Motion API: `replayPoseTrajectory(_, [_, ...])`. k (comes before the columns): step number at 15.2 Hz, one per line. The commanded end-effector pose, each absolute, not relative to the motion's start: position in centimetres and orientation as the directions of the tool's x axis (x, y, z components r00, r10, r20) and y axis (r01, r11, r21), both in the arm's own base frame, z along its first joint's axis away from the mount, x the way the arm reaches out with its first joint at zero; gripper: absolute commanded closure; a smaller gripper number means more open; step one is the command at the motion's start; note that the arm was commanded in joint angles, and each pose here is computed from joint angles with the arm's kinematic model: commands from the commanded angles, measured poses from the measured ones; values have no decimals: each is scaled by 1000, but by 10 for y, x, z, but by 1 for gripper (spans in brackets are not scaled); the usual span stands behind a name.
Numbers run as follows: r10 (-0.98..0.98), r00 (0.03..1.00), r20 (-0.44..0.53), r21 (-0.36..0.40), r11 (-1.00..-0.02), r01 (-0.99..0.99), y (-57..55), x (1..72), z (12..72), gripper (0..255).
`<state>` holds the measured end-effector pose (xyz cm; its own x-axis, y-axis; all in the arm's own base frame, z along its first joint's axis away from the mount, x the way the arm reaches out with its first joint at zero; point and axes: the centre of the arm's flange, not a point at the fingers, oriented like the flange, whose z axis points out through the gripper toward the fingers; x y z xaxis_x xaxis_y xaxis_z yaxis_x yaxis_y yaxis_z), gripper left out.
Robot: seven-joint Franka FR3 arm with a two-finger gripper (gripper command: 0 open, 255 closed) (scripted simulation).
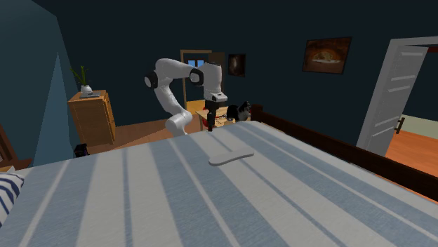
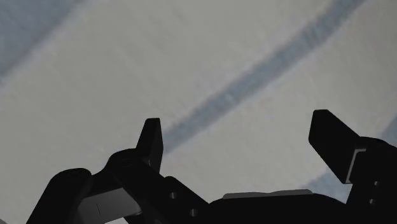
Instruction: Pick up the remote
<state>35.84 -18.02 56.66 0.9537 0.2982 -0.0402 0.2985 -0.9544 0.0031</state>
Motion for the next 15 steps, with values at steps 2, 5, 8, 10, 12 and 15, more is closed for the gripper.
replayPoseTrajectory(2, [387, 921, -34, -1, -922, 387, -214, 377, 568, 0])
replayPoseTrajectory(5, [467, 884, -27, -6, -884, 467, -246, 401, 569, 0])
replayPoseTrajectory(8, [543, 840, -19, -11, -840, 543, -275, 428, 569, 0])
replayPoseTrajectory(10, [591, 806, -14, -13, -806, 591, -293, 447, 570, 0])
replayPoseTrajectory(12, [638, 770, -8, -15, -770, 638, -310, 468, 570, 0])
replayPoseTrajectory(15, [703, 711, 0, -18, -711, 703, -333, 500, 570, 0])
